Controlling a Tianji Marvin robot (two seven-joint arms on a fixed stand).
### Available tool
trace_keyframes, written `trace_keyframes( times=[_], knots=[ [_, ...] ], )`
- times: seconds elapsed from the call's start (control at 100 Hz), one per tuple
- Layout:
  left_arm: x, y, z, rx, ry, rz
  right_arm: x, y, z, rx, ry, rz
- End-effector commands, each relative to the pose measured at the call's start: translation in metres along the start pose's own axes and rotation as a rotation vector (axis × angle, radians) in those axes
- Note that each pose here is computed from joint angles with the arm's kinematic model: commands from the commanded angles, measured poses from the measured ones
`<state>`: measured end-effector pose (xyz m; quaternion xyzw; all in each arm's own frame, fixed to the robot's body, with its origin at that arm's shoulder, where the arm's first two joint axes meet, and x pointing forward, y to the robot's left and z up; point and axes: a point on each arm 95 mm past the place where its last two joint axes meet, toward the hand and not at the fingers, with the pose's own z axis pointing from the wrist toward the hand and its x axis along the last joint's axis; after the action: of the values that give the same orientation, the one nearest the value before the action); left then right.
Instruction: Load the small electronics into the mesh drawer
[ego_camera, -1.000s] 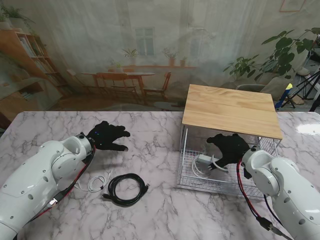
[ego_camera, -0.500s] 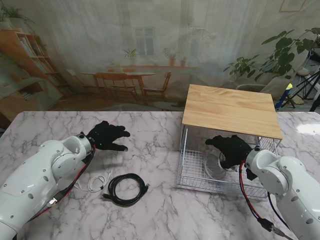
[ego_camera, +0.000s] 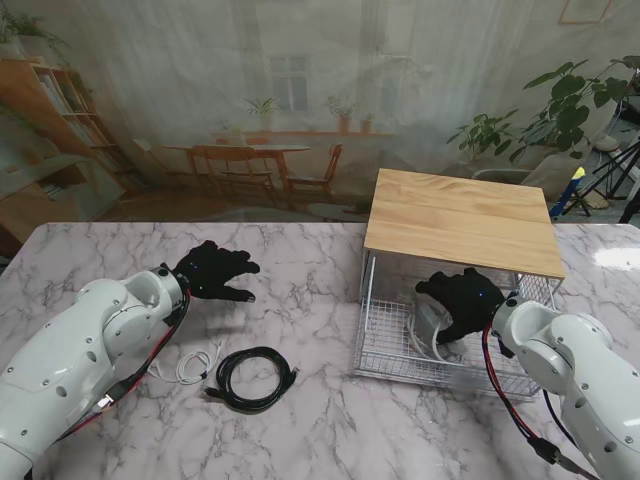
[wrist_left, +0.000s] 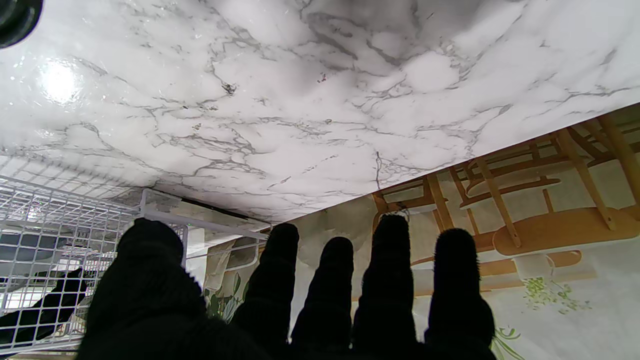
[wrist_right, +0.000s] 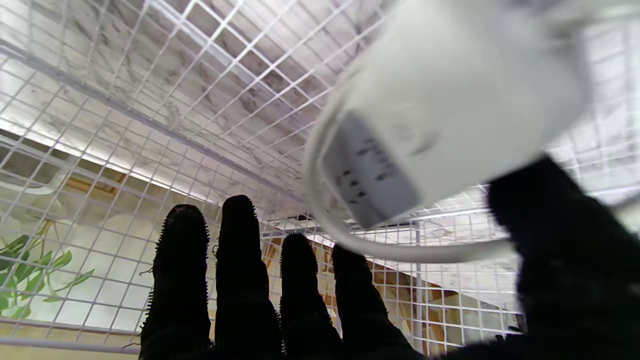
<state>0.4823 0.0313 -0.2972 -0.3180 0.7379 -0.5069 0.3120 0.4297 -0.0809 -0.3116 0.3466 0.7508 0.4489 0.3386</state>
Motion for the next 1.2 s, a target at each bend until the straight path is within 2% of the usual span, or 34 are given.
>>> trace_keyframes(
  times=[0.0,0.12,0.33,0.47,0.61,0.75,0.88,1.19],
  knots=[
    [-0.001,0.001,0.000,-0.014,0.002,0.006,-0.003,-0.003,-0.001,0.008,0.009,0.035],
    [-0.002,0.001,0.000,-0.013,0.000,0.007,-0.002,-0.003,-0.002,0.017,0.017,0.072],
    [-0.002,0.001,-0.001,-0.012,-0.001,0.012,-0.002,-0.002,-0.004,0.017,0.006,0.070],
    [-0.002,0.002,-0.001,-0.011,-0.003,0.012,0.000,-0.001,-0.007,0.025,0.011,0.100],
    [-0.002,0.002,-0.001,-0.010,-0.003,0.012,0.000,0.000,-0.010,0.069,0.013,0.088],
    [-0.003,0.002,-0.002,-0.010,-0.003,0.015,-0.001,0.001,-0.014,0.075,0.009,0.065],
    [-0.004,0.002,-0.003,-0.011,-0.004,0.018,-0.001,0.002,-0.021,0.067,0.009,0.061],
    [-0.005,0.001,-0.003,-0.002,-0.006,0.017,0.002,0.006,-0.036,0.013,-0.002,0.148]
  ],
)
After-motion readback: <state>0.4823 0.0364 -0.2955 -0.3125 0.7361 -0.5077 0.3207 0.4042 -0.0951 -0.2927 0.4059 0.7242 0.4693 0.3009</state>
